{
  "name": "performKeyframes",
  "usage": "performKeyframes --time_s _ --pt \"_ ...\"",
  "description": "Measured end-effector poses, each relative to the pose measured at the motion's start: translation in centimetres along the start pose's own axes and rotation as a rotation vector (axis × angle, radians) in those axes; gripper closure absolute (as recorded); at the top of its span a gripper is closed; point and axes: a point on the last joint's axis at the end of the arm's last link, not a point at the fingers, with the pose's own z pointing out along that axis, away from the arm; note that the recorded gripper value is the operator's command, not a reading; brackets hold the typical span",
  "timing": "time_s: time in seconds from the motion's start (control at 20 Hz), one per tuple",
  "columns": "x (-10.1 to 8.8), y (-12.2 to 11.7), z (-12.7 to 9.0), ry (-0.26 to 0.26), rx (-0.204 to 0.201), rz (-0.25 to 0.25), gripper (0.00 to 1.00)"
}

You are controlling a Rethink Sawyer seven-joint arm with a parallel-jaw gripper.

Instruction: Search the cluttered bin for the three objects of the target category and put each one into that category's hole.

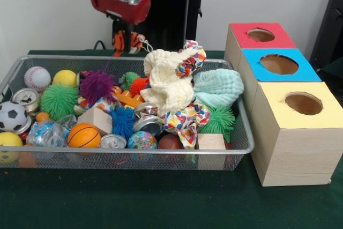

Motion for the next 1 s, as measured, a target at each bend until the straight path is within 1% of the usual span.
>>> performKeyframes --time_s 0.25,0.4,0.6,0.65,0.8,0.9,0.95,1.0 --pt "4.1 1.3 0.6 0.029 0.024 -0.049 1.00" --pt "4.5 1.3 0.8 0.028 0.023 -0.051 1.00" --pt "4.2 0.5 1.4 0.007 0.019 -0.047 1.00" --pt "4.1 0.0 1.5 -0.006 0.022 -0.049 1.00" --pt "3.7 -0.6 1.5 -0.023 0.030 -0.053 1.00" --pt "3.2 -1.2 1.4 -0.037 0.038 -0.054 1.00" --pt "2.4 -1.7 1.2 -0.056 0.044 -0.052 1.00" --pt "2.0 -2.0 1.0 -0.063 0.045 -0.048 1.00"
